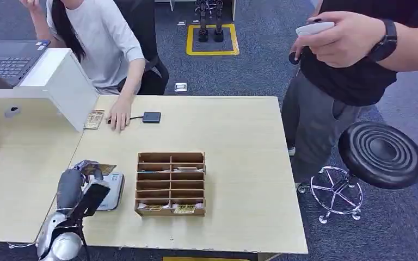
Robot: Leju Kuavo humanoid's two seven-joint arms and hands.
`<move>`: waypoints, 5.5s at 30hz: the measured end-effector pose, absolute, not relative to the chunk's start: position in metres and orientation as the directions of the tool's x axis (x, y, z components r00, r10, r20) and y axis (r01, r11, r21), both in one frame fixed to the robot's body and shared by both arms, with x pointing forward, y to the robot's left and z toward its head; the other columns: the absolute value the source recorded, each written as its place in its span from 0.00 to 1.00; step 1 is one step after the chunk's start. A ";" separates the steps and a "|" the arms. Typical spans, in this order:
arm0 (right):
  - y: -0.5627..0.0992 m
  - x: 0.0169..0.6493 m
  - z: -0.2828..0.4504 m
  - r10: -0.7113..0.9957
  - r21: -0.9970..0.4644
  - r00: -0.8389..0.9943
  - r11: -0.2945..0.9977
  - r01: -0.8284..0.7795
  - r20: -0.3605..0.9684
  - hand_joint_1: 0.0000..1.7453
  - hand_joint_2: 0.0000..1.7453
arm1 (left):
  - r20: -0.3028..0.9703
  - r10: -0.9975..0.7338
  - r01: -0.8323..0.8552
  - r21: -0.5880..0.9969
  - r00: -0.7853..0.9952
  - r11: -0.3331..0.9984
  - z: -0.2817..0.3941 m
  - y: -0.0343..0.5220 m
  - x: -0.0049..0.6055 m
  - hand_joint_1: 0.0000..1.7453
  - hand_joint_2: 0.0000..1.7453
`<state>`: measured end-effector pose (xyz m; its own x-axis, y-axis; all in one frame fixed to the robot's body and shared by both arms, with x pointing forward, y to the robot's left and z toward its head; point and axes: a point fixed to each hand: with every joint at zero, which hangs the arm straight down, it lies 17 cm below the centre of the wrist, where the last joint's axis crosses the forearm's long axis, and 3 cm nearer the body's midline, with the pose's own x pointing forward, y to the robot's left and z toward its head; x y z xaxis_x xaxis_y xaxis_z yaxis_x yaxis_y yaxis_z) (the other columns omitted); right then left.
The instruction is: Pass the card to the sensor for recognition and then transmit it.
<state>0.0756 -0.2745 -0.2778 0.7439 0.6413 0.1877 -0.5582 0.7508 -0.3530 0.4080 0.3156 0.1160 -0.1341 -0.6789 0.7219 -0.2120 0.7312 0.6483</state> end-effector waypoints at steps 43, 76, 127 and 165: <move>-0.273 0.076 -0.278 0.643 -0.355 0.743 0.749 -0.559 0.187 0.00 1.00 | 0.697 -0.712 -0.189 0.713 0.084 0.676 0.063 0.354 0.415 1.00 1.00; -0.272 0.078 -0.277 0.643 -0.364 0.740 0.749 -0.554 0.195 0.00 1.00 | 0.499 -0.848 -0.145 0.866 0.178 0.479 0.044 0.369 0.426 1.00 1.00; -0.270 0.084 -0.275 0.647 -0.382 0.730 0.746 -0.546 0.220 0.00 1.00 | 0.395 -0.893 -0.119 0.918 0.217 0.378 0.034 0.375 0.428 1.00 1.00; -0.269 0.094 -0.272 0.655 -0.403 0.711 0.741 -0.538 0.256 0.00 1.00 | 0.375 -0.897 -0.081 0.927 0.233 0.366 0.019 0.376 0.423 1.00 1.00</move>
<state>0.0941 -0.2688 -0.2719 0.7108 0.6551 0.2563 -0.5376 0.7408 -0.4027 0.4227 0.3762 0.0191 0.2334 -0.8971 0.3751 -0.0810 0.3665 0.9269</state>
